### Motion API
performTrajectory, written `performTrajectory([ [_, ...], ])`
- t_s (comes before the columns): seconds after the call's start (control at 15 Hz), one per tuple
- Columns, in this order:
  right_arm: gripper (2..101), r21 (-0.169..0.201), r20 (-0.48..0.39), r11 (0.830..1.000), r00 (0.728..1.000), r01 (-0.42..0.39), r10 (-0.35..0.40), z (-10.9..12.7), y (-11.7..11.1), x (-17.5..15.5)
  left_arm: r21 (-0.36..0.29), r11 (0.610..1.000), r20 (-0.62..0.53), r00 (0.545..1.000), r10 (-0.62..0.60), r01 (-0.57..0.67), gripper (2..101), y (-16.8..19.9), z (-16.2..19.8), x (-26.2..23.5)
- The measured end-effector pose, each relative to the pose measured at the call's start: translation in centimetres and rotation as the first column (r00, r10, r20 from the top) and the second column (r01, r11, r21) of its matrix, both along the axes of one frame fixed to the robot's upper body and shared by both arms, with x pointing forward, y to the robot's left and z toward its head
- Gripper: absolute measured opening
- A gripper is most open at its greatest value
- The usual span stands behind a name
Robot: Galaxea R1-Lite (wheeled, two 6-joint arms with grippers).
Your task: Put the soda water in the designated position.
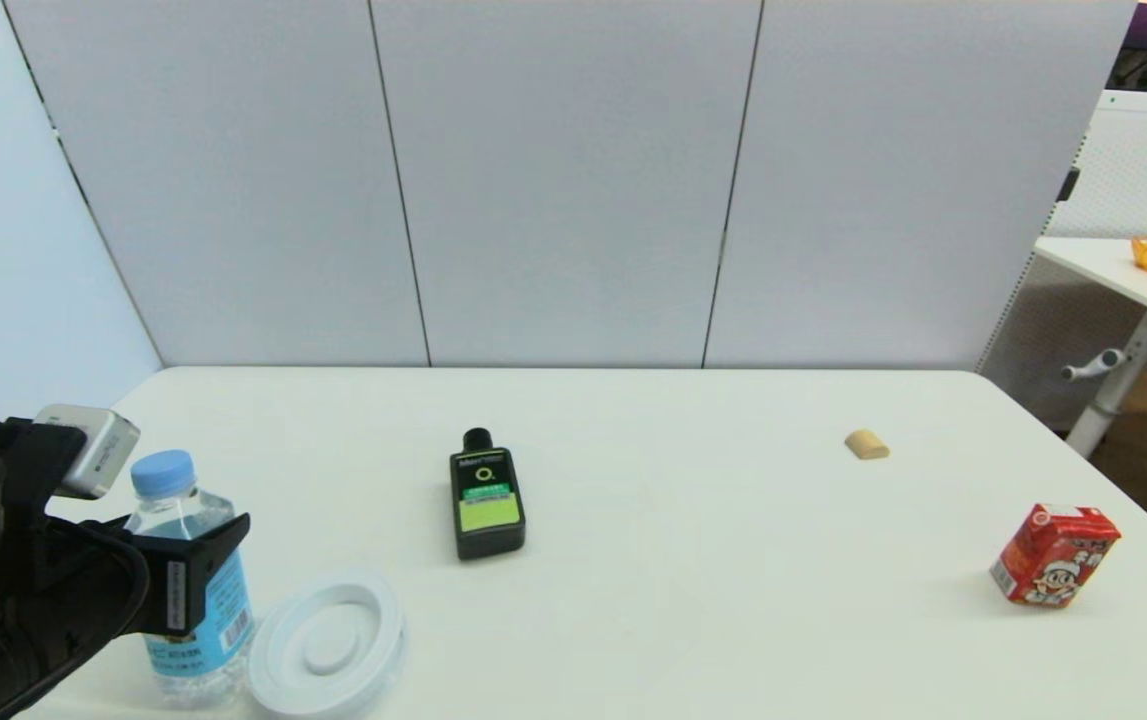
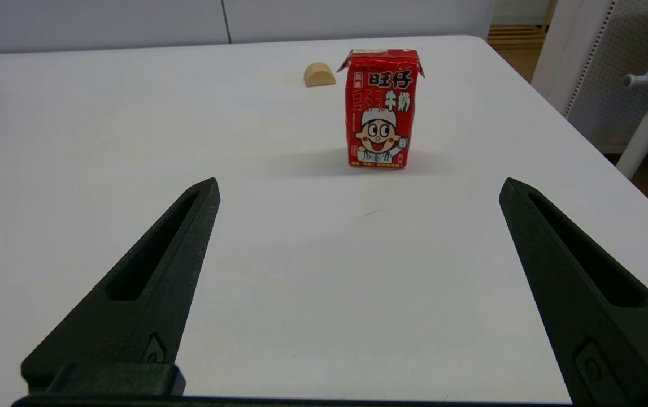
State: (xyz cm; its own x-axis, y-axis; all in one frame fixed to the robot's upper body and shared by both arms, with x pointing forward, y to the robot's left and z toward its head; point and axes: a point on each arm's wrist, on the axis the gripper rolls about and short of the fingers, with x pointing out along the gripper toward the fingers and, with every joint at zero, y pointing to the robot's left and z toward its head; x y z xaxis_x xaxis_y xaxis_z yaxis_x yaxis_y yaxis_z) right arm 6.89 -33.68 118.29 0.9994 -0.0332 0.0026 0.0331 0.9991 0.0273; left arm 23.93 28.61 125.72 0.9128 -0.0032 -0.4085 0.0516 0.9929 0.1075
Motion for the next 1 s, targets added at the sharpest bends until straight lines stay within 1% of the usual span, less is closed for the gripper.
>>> performTrajectory([
  [0.2, 98.0, 0.0, 0.0, 1.0, 1.0, 0.0, 0.0, 0.0, 0.0, 0.0, 0.002, 1.0, -0.004, 1.0, 0.0, 0.0, 57.1, -0.02, -0.07, 0.05],
  [0.4, 98.0, 0.0, 0.0, 1.0, 1.0, 0.0, 0.0, 0.0, 0.0, 0.0, 0.003, 1.0, -0.008, 1.0, 0.0, 0.0, 69.6, -0.02, -0.14, 0.05],
  [0.6, 98.0, 0.0, 0.0, 1.0, 1.0, 0.0, 0.0, 0.0, 0.0, 0.0, 0.002, 1.0, -0.006, 1.0, 0.0, 0.0, 78.6, -0.02, -0.09, 0.06],
  [1.0, 98.0, 0.0, 0.0, 1.0, 1.0, 0.0, 0.0, 0.0, 0.0, 0.0, -0.001, 1.0, 0.008, 1.0, 0.002, -0.002, 88.6, 0.07, 0.13, -0.14],
])
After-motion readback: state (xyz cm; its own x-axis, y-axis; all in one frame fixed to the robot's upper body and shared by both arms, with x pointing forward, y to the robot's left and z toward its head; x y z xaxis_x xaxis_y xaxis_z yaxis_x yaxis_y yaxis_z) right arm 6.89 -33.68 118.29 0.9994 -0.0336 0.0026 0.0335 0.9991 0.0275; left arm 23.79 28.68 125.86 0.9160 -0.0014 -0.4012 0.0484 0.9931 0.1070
